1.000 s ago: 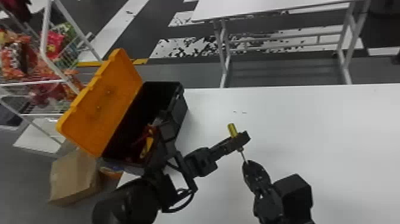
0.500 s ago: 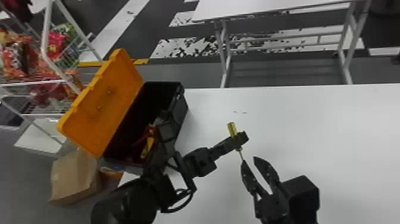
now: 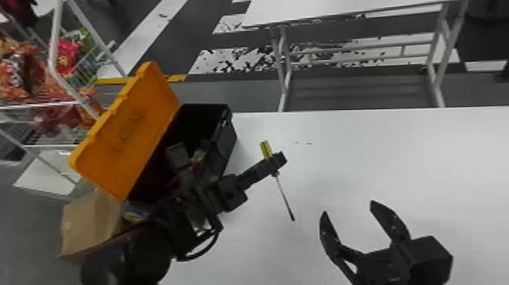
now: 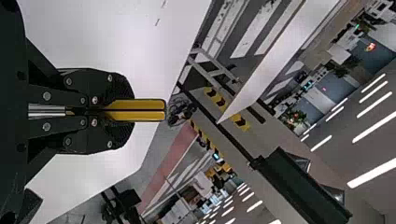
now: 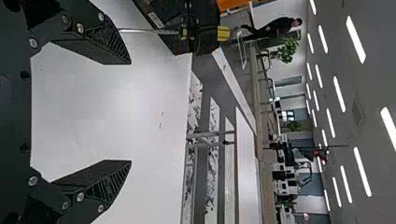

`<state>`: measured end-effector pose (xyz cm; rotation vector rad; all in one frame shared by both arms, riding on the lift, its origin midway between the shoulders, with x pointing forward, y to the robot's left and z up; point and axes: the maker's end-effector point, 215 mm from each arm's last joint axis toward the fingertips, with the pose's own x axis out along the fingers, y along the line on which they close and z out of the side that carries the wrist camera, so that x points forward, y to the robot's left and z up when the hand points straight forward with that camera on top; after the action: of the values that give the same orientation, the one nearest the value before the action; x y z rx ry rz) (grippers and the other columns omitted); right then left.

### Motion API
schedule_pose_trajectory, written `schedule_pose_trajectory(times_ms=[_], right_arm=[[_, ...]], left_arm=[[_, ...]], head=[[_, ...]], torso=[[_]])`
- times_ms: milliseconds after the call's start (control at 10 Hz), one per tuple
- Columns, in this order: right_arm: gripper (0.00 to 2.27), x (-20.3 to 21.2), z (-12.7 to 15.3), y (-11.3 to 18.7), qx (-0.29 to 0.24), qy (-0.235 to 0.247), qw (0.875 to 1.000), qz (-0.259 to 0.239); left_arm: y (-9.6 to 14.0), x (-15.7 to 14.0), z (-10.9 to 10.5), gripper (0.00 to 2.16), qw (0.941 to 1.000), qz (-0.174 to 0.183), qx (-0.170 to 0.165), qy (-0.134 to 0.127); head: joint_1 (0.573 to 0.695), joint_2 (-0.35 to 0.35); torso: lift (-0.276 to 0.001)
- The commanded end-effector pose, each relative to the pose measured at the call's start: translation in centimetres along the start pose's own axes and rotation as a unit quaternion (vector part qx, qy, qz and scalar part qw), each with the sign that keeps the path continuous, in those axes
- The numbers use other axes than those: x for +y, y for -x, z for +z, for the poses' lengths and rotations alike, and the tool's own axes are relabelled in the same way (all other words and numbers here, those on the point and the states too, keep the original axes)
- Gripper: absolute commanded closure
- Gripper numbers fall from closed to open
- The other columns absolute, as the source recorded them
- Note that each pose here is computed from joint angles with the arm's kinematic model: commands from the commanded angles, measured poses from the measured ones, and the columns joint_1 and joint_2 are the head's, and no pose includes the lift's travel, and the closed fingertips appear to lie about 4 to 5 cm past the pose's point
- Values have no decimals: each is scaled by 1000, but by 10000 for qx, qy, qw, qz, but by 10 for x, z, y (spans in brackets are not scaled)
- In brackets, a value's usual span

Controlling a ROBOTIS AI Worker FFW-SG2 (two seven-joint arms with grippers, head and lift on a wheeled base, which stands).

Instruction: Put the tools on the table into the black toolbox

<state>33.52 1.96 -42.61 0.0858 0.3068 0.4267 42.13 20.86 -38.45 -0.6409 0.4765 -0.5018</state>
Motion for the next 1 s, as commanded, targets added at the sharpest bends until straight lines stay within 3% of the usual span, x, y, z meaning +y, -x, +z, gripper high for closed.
schedule_pose_trajectory(times_ms=[0,400,700,900], right_arm=[[93,-25,4,10,-203,-52,9995,-235],[103,-78,10,33,-647,-191,9952,-707],[113,-100,-1,46,-667,-256,9932,-921],[120,-110,-6,52,-643,-321,9923,-1011]], left_arm=[[19,15,32,2138,9991,271,-241,-233],[64,62,109,2138,9903,992,-765,-596],[67,90,146,2138,9814,1450,-872,-910],[74,108,160,2138,9784,1611,-966,-860]], head=[[695,334],[695,350],[695,350],[695,350]], torso=[[-75],[-75],[-75],[-75]])
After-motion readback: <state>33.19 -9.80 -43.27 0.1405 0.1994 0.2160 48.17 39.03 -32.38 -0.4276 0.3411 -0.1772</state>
